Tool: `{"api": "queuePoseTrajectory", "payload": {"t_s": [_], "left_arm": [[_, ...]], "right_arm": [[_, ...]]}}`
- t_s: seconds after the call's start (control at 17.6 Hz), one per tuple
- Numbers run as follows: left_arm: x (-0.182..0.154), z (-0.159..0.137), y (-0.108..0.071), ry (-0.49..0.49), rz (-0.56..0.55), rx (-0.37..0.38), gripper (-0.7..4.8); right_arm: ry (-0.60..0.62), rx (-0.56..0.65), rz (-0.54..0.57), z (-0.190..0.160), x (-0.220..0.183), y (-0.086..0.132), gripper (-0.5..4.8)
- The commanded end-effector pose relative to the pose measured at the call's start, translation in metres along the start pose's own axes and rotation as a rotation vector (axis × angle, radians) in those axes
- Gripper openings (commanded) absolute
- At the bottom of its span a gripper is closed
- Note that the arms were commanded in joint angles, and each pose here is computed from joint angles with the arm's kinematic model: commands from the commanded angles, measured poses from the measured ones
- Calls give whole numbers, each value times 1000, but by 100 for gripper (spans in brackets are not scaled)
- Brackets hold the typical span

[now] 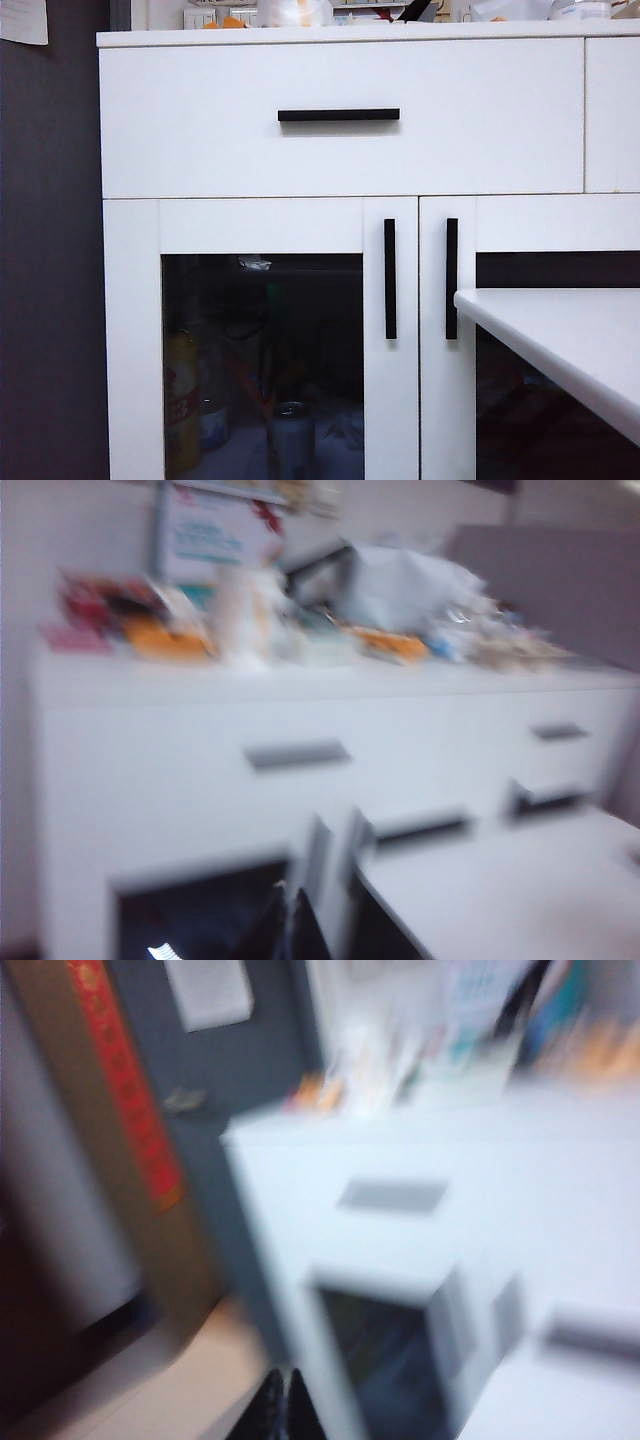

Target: Open the left door of the white cabinet, pick up a can of beverage from the table on the right, place it inside the cabinet, and finally close the cabinet door.

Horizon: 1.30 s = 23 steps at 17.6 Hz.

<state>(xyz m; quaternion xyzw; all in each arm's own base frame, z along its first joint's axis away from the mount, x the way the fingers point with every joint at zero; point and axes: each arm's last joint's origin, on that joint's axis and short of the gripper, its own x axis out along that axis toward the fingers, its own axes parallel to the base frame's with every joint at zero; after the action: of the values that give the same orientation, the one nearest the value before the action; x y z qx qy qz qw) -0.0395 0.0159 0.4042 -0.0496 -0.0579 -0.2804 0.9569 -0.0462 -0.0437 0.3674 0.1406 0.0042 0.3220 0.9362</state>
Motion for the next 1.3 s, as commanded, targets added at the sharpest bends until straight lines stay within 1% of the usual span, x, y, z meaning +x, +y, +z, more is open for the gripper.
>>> {"api": "queuePoseTrajectory", "payload": {"t_s": [0.06, 0.11, 0.23, 0.28, 0.34, 0.4, 0.45, 0.51, 0.57, 0.68, 0.79, 0.85, 1.02, 1.08, 1.13, 1.25, 1.3], "left_arm": [[2, -53, 0, 55, -123, -139, -5], [9, -69, 2, 77, -146, -187, -5], [30, -95, 5, 123, -158, -243, -5], [41, -108, 8, 146, -145, -273, -5], [52, -122, 11, 158, -112, -300, -5], [61, -132, 14, 151, -70, -359, -5], [69, -144, 16, 153, -58, -445, -5], [74, -154, 18, 161, -51, -508, -5], [81, -173, 20, 201, -33, -544, -5], [86, -193, 22, 252, -6, -512, -5], [89, -209, 25, 290, 15, -435, -5], [91, -218, 25, 315, 14, -387, -5], [93, -227, 27, 321, 0, -239, -5], [93, -230, 28, 326, 17, -220, -5], [94, -237, 29, 343, 60, -222, -5], [94, -240, 30, 353, 71, -263, -5], [94, -241, 30, 353, 71, -262, -5]], "right_arm": [[-57, 0, 97, -21, 53, 3, -1], [-113, -21, 139, -30, 70, 2, -1], [-163, -28, 141, -51, 98, -4, -1], [-172, -28, 131, -64, 111, -9, -1], [-161, -27, 125, -79, 123, -14, -1], [-136, -26, 120, -92, 131, -17, -1], [-94, -22, 109, -107, 138, -22, -1], [-52, -19, 98, -118, 142, -25, -1], [2, -9, 84, -133, 146, -29, -1], [41, -17, 63, -148, 148, -34, -1], [73, -15, 37, -160, 150, -38, -1], [96, -15, 6, -170, 151, -41, -1], [126, -18, -80, -185, 152, -48, -1], [129, -21, -115, -187, 152, -49, -1], [174, -41, -157, -195, 151, -52, -1], [280, -52, -182, -205, 149, -55, 4], [328, -50, -193, -210, 147, -56, 13]]}}
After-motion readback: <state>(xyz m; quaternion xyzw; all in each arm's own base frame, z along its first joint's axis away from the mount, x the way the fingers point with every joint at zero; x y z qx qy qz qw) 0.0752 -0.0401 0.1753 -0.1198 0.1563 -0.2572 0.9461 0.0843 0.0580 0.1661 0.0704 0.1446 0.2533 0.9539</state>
